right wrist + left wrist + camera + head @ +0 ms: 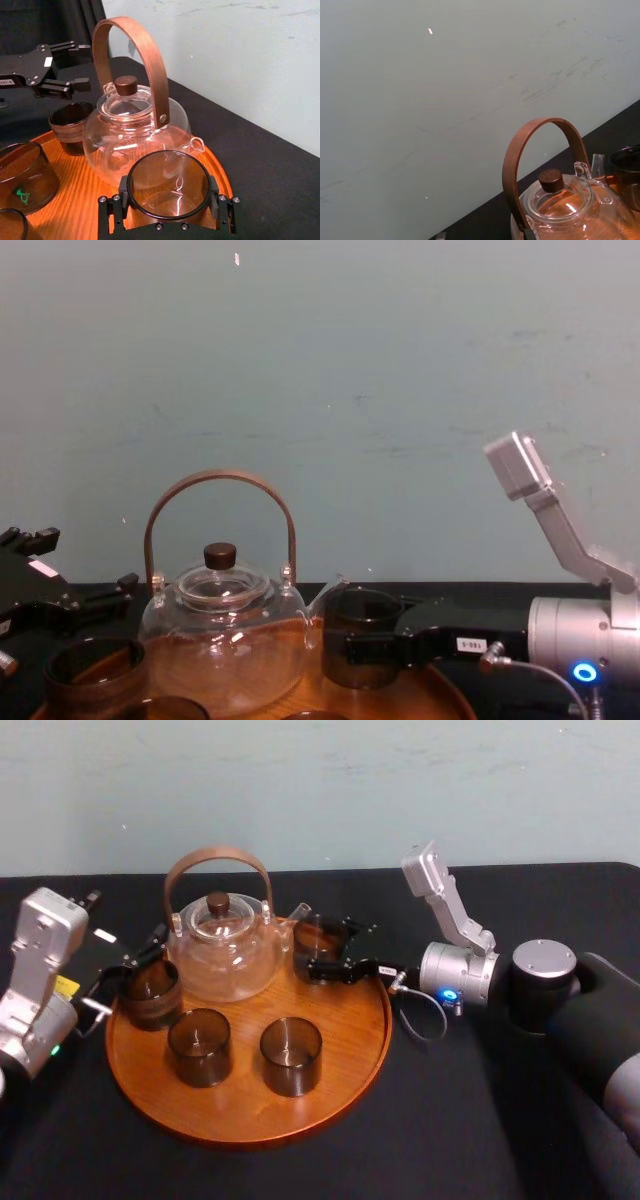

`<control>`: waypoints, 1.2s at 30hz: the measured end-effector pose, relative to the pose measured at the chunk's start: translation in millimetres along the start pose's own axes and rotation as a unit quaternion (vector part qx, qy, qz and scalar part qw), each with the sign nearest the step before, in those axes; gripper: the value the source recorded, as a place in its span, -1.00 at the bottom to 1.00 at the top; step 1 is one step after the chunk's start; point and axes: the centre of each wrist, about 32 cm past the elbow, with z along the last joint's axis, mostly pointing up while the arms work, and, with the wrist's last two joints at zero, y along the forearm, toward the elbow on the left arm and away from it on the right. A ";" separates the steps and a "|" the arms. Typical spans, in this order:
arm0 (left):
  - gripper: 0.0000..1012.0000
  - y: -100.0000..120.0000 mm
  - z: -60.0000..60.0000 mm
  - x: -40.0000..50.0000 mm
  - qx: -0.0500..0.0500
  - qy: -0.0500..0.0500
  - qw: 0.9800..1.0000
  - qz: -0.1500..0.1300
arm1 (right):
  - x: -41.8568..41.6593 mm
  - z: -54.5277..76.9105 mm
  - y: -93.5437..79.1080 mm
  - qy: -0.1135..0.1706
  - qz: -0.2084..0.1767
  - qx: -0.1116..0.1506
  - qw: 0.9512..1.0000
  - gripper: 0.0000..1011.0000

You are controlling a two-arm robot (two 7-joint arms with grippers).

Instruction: Pick up the glass from the table and place it on the tray.

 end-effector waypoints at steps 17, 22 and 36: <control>0.98 0.0 0.0 0.0 0.000 0.000 1.000 0.000 | -6.8 1.2 -5.9 0.000 -0.002 -0.016 1.000 0.79; 0.98 0.0 0.0 0.0 0.000 0.000 1.000 0.000 | -8.0 0.7 -6.5 0.002 -0.005 -0.021 1.000 0.79; 0.98 0.0 0.0 0.0 0.000 0.000 1.000 0.000 | -9.1 -0.2 -5.1 0.003 -0.006 -0.031 0.999 0.79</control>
